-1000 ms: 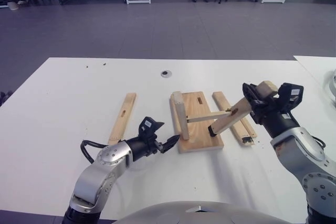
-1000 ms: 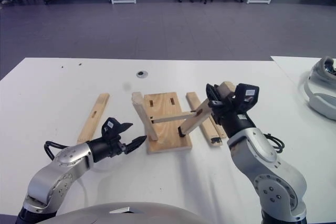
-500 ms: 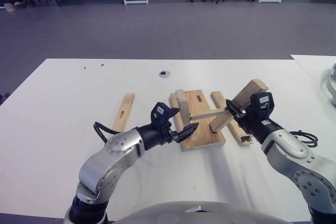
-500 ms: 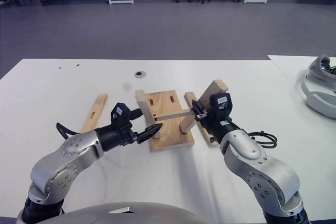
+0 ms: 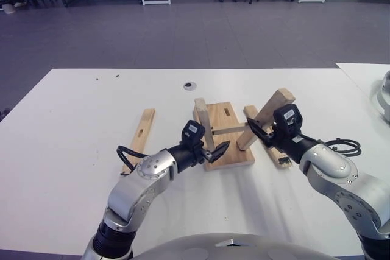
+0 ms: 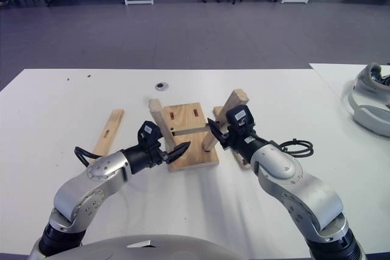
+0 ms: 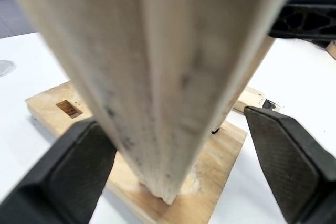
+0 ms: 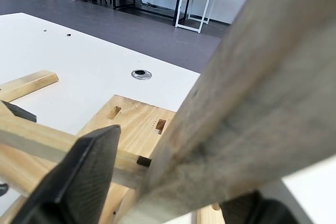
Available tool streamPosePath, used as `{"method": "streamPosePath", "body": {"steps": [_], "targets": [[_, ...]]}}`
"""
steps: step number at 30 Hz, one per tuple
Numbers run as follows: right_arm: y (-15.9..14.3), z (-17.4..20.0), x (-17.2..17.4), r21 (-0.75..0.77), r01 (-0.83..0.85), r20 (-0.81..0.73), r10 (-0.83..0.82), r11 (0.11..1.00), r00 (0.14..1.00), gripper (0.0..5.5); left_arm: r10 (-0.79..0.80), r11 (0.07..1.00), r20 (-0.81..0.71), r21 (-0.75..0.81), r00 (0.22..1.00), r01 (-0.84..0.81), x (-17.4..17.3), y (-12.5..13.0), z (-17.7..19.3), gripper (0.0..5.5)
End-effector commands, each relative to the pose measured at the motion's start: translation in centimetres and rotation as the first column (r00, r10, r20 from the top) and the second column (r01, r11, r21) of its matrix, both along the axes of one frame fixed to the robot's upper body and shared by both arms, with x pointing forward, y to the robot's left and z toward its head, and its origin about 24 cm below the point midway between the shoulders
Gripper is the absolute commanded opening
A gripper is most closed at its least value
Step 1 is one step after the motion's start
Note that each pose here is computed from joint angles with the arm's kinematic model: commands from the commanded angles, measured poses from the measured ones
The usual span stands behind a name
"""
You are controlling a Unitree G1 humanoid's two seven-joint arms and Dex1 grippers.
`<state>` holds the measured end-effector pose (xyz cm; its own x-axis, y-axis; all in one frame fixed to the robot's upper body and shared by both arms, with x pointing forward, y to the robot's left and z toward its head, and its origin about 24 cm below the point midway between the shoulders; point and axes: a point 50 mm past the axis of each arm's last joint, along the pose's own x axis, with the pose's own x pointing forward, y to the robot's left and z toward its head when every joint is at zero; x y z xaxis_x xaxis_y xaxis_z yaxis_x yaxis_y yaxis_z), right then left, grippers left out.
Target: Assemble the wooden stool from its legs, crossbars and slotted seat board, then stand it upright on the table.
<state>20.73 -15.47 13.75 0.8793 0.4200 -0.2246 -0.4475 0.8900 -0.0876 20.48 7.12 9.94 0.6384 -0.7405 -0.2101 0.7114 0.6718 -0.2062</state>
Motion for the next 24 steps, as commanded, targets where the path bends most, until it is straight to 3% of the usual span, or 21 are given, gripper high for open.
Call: {"method": "streamPosePath", "body": {"steps": [1, 5, 10, 15, 18, 21, 24], "targets": [[-0.8, 1.7, -1.0, 0.141, -0.172, 0.065, 0.164, 0.975, 0.984, 2.81, 0.057, 0.996, 0.046, -0.065, 0.997, -0.053, 0.2, 2.4, 1.8, 4.13], [-3.0, 0.5, -4.4, 0.158, -0.443, -0.124, 0.463, 0.882, 0.878, 2.81, 0.077, 0.996, 0.083, -0.058, 0.994, -0.072, -1.3, 6.6, 3.2, 4.13], [-5.8, -1.4, -4.6, 0.117, -0.511, -0.228, 0.523, 0.852, 0.821, 2.81, -0.072, 0.997, -0.007, 0.040, 0.997, 0.072, -4.1, 8.9, 2.4, 4.13], [-4.5, -5.7, 2.8, -0.136, -0.354, -0.117, 0.339, 0.925, 0.933, 2.81, -0.152, 0.975, -0.115, 0.144, 0.982, 0.167, -4.7, 10.8, 0.5, 4.13], [-2.6, -6.7, 6.0, -0.155, -0.333, -0.046, 0.330, 0.930, 0.943, 2.81, -0.146, 0.955, -0.143, 0.236, 0.979, 0.177, -4.0, 11.9, -0.5, 4.13], [0.3, -6.4, 4.6, -0.071, -0.543, -0.024, 0.543, 0.837, 0.839, 2.81, -0.137, 0.937, -0.167, 0.299, 0.976, 0.182, -4.0, 12.8, -1.5, 4.13], [3.4, -5.3, -0.6, 0.125, -0.787, -0.060, 0.797, 0.604, 0.601, 2.81, -0.124, 0.905, -0.184, 0.383, 0.975, 0.187, -3.9, 13.5, -2.5, 4.13]]}}
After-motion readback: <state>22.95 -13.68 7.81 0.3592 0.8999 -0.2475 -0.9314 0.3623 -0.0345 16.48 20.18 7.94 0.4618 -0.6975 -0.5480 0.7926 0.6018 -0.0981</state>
